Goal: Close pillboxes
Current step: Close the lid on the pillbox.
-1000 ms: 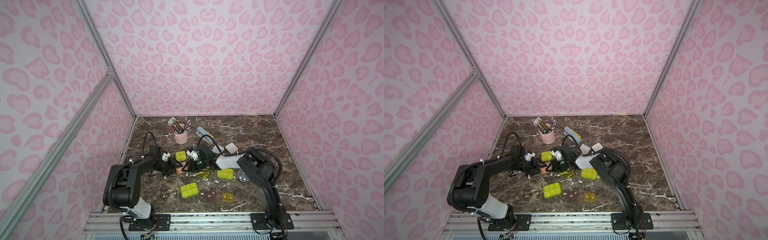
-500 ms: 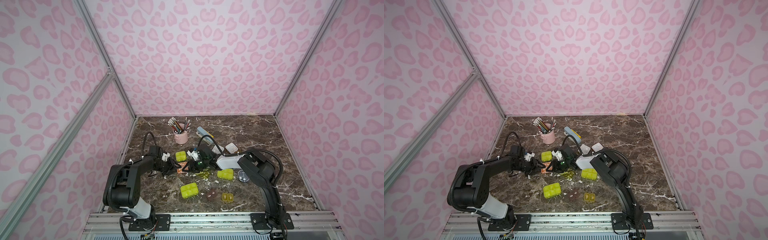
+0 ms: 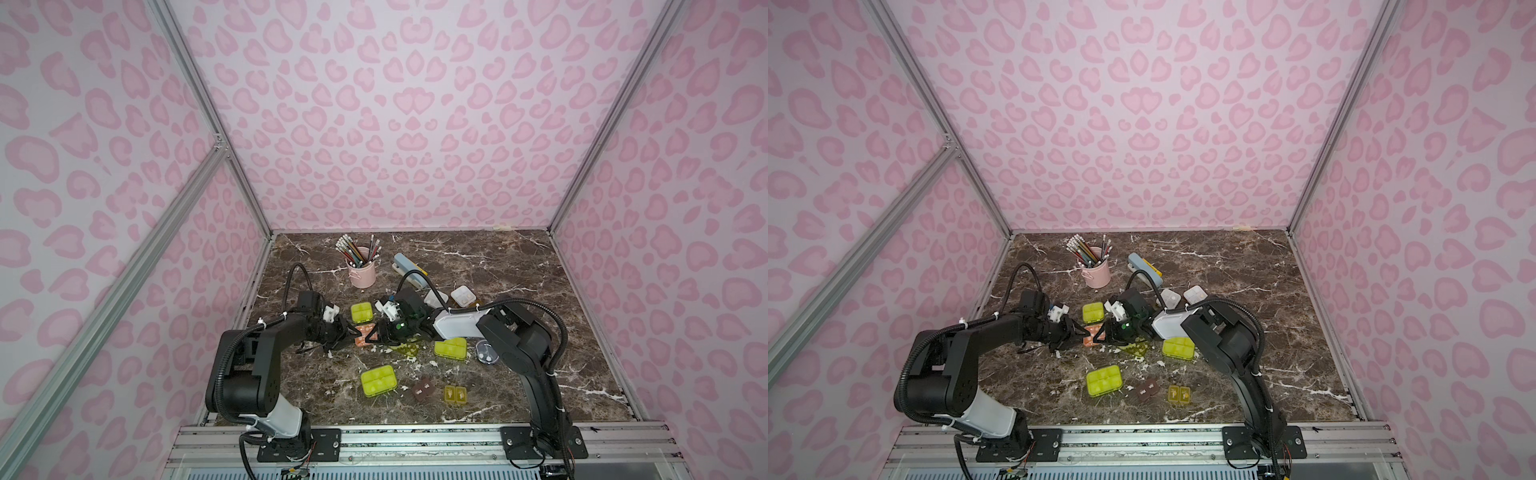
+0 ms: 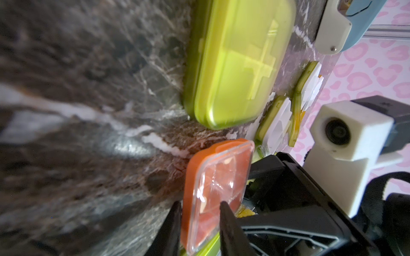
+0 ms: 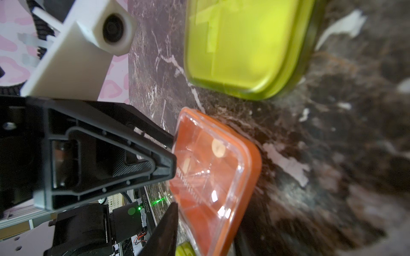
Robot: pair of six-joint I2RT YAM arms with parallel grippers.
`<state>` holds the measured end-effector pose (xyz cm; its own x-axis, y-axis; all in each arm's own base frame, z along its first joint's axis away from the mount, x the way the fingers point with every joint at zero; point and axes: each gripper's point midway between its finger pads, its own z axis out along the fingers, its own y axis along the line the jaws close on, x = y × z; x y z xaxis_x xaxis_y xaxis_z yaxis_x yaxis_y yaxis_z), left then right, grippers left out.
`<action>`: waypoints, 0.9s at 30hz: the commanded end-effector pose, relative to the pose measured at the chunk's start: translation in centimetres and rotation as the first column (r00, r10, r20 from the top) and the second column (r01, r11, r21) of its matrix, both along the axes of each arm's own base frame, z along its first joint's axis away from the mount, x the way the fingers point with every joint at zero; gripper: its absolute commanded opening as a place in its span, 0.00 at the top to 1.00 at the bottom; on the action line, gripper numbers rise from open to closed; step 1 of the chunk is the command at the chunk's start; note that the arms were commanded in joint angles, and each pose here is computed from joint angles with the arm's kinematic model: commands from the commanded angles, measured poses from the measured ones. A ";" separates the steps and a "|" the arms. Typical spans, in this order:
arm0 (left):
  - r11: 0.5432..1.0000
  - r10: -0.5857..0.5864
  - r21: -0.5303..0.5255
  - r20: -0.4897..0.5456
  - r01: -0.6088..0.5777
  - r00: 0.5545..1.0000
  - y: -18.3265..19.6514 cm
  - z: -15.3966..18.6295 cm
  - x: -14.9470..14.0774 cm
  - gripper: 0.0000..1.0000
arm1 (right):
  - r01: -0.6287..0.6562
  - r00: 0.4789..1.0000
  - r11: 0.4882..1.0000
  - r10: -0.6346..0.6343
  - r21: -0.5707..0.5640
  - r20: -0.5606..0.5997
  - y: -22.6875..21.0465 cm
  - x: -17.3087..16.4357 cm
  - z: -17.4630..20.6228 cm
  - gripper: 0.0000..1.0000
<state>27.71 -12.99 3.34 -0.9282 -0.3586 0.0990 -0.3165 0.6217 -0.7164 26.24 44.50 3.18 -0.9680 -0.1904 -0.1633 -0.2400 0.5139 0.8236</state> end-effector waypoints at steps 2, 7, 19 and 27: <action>0.999 -0.021 -0.035 0.001 0.021 1.000 -0.6 0.5 -0.3 0.68 | -0.024 1.000 1.000 0.024 0.015 0.020 0.4 -0.5 0.1 0.60; 0.999 -0.021 -0.028 -0.003 0.021 1.000 -0.5 0.5 -0.3 0.63 | -0.024 1.000 1.000 0.023 0.016 0.019 0.4 -0.5 0.1 0.60; 1.000 -0.021 -0.022 -0.009 0.021 1.000 -0.5 0.4 -0.3 0.59 | -0.025 1.000 1.000 0.025 0.016 0.018 0.5 -0.5 0.0 0.59; 1.000 -0.022 -0.020 -0.008 0.021 1.000 -0.4 0.4 -0.3 0.54 | -0.022 1.000 1.000 0.022 0.014 0.018 0.4 -0.5 0.0 0.56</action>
<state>27.23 -13.16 3.28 -0.9283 -0.3518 0.1203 -0.3278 0.6216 -0.7115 25.83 44.81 3.28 -0.9635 -0.2036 -0.1736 -0.2553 0.5051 0.8244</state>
